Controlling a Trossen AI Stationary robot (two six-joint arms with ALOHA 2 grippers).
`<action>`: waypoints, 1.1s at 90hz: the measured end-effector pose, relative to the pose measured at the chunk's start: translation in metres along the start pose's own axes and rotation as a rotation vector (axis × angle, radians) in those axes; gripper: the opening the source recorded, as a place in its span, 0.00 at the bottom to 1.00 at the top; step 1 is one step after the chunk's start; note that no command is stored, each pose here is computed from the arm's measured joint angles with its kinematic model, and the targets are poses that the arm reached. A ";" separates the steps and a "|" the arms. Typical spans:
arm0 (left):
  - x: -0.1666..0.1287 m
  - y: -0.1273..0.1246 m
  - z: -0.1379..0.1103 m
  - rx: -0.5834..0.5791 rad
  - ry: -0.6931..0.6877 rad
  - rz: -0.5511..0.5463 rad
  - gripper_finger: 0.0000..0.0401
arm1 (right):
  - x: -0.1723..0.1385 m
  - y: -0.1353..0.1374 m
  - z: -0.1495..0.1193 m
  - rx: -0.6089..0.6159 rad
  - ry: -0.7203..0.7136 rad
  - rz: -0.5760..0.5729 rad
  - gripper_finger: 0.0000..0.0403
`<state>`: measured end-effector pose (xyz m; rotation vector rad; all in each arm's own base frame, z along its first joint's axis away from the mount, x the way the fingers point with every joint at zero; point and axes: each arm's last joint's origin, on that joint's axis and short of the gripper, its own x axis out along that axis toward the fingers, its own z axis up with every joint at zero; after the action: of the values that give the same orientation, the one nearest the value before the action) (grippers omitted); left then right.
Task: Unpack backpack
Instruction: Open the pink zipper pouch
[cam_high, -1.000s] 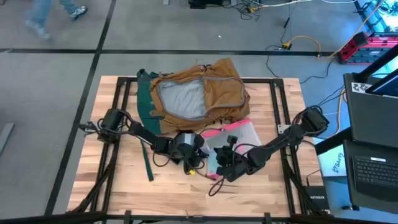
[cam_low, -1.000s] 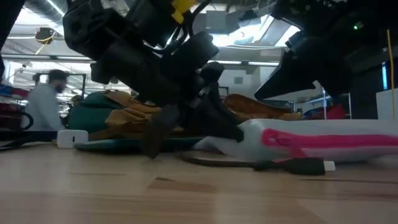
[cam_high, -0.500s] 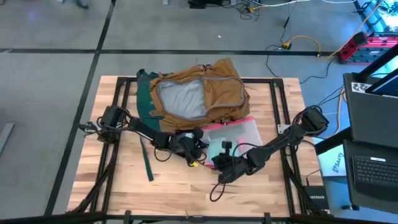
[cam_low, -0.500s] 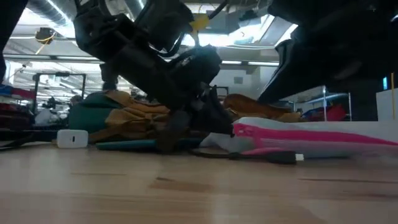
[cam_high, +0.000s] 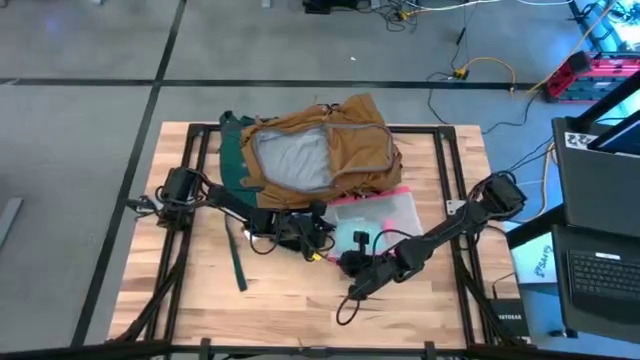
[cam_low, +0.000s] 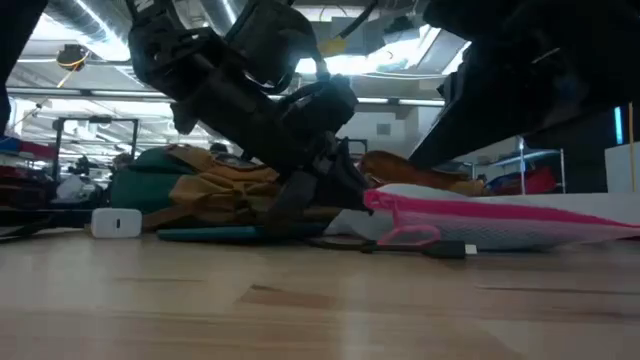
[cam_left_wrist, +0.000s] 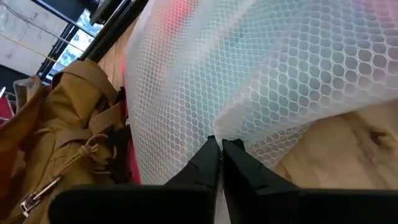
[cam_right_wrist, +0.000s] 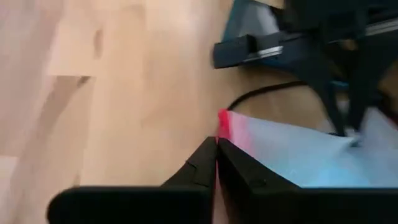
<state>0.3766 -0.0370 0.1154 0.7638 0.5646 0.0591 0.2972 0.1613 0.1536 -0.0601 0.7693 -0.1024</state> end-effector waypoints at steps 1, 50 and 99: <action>0.000 0.000 0.000 0.002 0.001 0.000 0.00 | 0.000 0.000 0.000 0.002 0.004 0.007 0.00; -0.003 -0.005 0.003 -0.014 0.004 -0.013 0.00 | 0.014 0.009 -0.006 0.198 0.005 0.130 0.11; -0.007 -0.015 0.007 0.014 0.027 -0.034 0.00 | 0.038 0.015 -0.013 0.238 -0.071 -0.013 0.41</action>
<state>0.3716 -0.0539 0.1126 0.7681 0.6038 0.0341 0.3166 0.1717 0.1166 0.1568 0.6817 -0.2025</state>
